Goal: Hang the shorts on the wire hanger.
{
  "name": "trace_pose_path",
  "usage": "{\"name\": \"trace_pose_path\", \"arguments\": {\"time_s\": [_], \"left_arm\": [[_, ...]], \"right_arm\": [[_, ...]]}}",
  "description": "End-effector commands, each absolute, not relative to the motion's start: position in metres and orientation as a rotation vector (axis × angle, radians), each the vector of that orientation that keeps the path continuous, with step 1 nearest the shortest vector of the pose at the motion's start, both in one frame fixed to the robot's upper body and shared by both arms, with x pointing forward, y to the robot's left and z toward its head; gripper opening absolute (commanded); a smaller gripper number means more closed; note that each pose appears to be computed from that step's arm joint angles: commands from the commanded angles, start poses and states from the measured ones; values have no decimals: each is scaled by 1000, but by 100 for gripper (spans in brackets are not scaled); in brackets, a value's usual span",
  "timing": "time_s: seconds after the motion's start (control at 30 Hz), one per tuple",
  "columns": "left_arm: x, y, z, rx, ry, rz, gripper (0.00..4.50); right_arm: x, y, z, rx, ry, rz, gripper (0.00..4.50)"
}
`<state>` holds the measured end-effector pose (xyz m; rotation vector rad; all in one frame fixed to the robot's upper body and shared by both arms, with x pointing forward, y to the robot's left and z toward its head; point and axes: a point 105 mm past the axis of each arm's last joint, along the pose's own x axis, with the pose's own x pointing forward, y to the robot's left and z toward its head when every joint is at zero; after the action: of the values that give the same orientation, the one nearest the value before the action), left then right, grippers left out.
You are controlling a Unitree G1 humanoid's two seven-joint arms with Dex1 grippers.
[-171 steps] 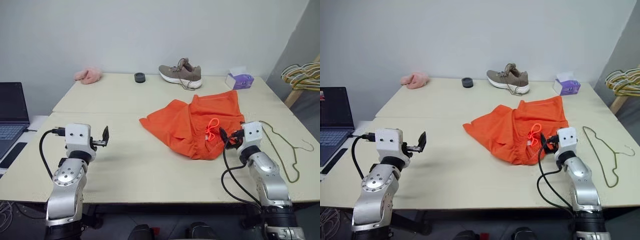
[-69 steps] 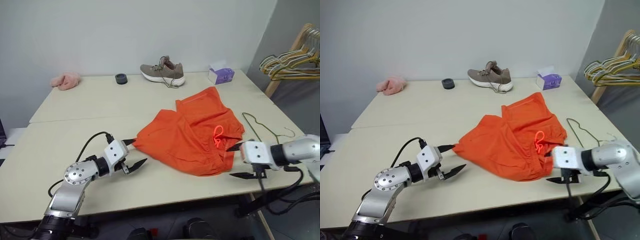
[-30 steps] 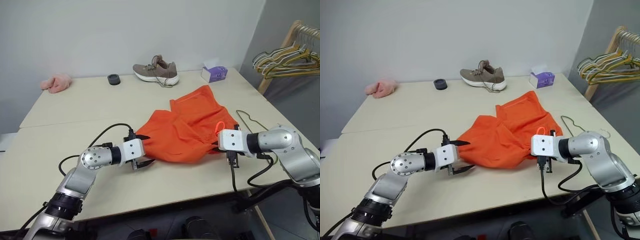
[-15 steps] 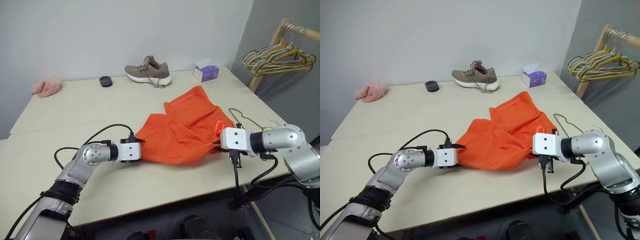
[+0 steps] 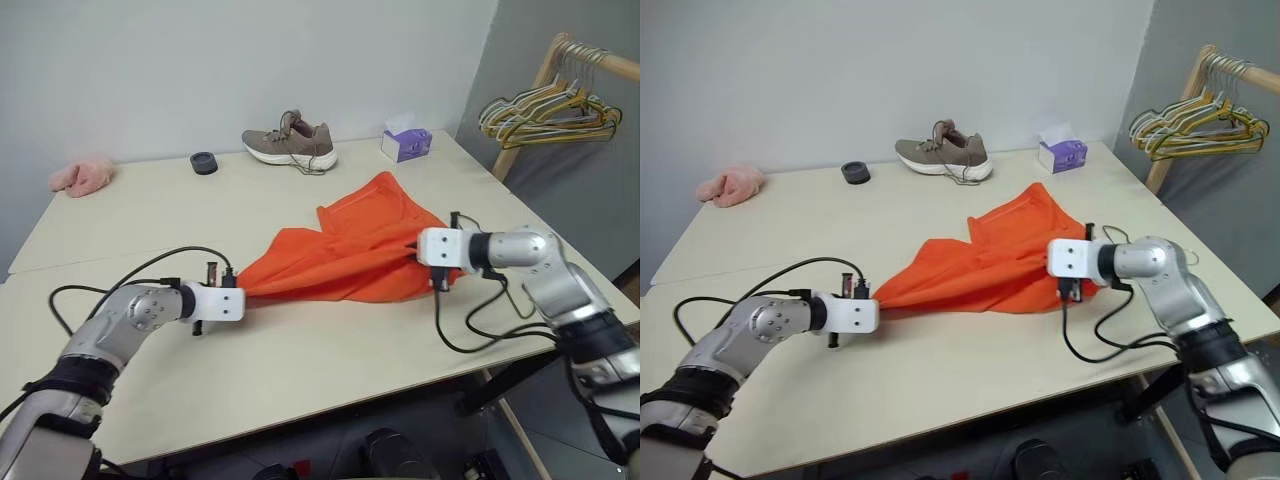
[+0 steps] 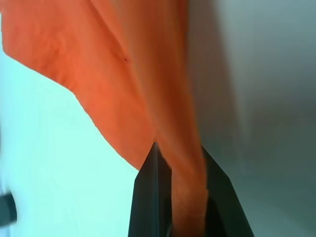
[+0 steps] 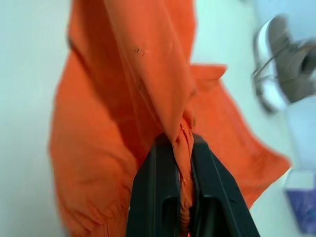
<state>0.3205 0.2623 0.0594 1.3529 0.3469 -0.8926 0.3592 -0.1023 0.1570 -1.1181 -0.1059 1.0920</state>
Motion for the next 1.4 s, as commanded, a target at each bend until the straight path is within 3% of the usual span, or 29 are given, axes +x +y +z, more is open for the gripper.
{"name": "trace_pose_path", "arguments": {"time_s": [0.03, 0.2, 0.37, 0.67, 1.17, 1.27, 1.4], "left_arm": [[297, 278, 61, 1312, 450, -927, 3], [229, 258, 54, 946, 675, -1147, 3], [188, 223, 62, 711, 782, -1361, 3], [161, 207, 66, 555, 852, -1580, 3], [149, 193, 62, 408, 801, -1620, 3], [157, 184, 66, 349, 777, -1588, 62], [159, 174, 74, 293, 753, -1599, 184]], "right_arm": [[348, -84, 173, -1134, -284, 1160, 0], [294, -78, 151, -1094, -341, 1447, 0], [260, -115, 120, -1109, -86, 1603, 0], [236, -173, 95, -1163, 291, 1619, 0], [237, -177, 90, -1213, 356, 1598, 0], [240, -178, 97, -1212, 353, 1590, 82], [233, -178, 104, -1140, 396, 1605, 220]]}}
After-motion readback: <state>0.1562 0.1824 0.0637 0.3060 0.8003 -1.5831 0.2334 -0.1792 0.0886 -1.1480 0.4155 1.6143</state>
